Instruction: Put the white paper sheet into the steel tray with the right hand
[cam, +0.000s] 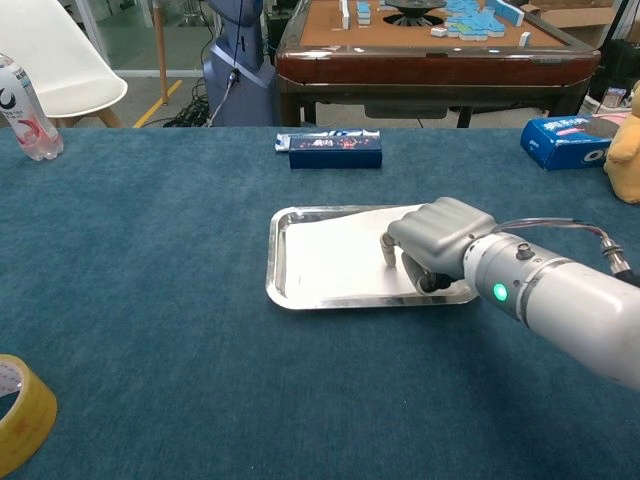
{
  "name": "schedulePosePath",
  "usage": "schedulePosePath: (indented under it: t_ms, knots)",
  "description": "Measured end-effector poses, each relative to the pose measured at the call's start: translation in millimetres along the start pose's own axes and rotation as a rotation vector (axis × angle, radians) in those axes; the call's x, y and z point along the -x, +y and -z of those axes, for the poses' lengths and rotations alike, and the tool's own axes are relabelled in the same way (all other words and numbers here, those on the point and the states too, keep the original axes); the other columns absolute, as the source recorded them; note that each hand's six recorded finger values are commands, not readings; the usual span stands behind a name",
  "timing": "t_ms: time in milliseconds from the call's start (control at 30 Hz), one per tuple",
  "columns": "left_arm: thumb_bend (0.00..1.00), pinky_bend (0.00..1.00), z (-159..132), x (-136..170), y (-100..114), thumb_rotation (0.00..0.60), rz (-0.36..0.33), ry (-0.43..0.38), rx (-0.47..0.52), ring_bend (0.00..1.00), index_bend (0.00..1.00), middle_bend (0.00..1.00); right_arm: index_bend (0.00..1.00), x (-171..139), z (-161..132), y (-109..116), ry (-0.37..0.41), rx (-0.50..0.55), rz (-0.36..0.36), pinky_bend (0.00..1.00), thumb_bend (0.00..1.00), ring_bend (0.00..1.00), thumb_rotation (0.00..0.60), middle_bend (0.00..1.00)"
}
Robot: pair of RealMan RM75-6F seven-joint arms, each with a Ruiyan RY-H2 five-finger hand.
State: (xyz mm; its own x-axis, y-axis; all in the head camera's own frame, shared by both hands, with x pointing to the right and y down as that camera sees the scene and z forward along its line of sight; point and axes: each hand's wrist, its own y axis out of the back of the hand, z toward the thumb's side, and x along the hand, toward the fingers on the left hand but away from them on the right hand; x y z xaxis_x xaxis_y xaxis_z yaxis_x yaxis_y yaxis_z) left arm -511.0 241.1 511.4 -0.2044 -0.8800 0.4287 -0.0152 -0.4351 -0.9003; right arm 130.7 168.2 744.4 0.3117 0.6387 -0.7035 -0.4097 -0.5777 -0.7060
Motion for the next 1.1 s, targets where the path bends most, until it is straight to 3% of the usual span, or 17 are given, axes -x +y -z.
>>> schedulePosePath:
  t_ms: [433, 1100]
  knots:
    - [0.26, 0.46, 0, 1, 3, 0.6, -0.008, -0.004, 0.006, 0.3, 0.58, 0.42, 0.3, -4, -4, 5, 0.01, 0.023, 0.022, 1.0, 0.86, 1.0, 0.6, 1.0]
    - [0.26, 0.46, 1, 0, 1, 0.6, -0.003, 0.002, -0.002, 0.3, 0.58, 0.42, 0.3, -18, 31, 28, -0.023, 0.03, 0.095, 1.0, 0.86, 1.0, 0.6, 1.0]
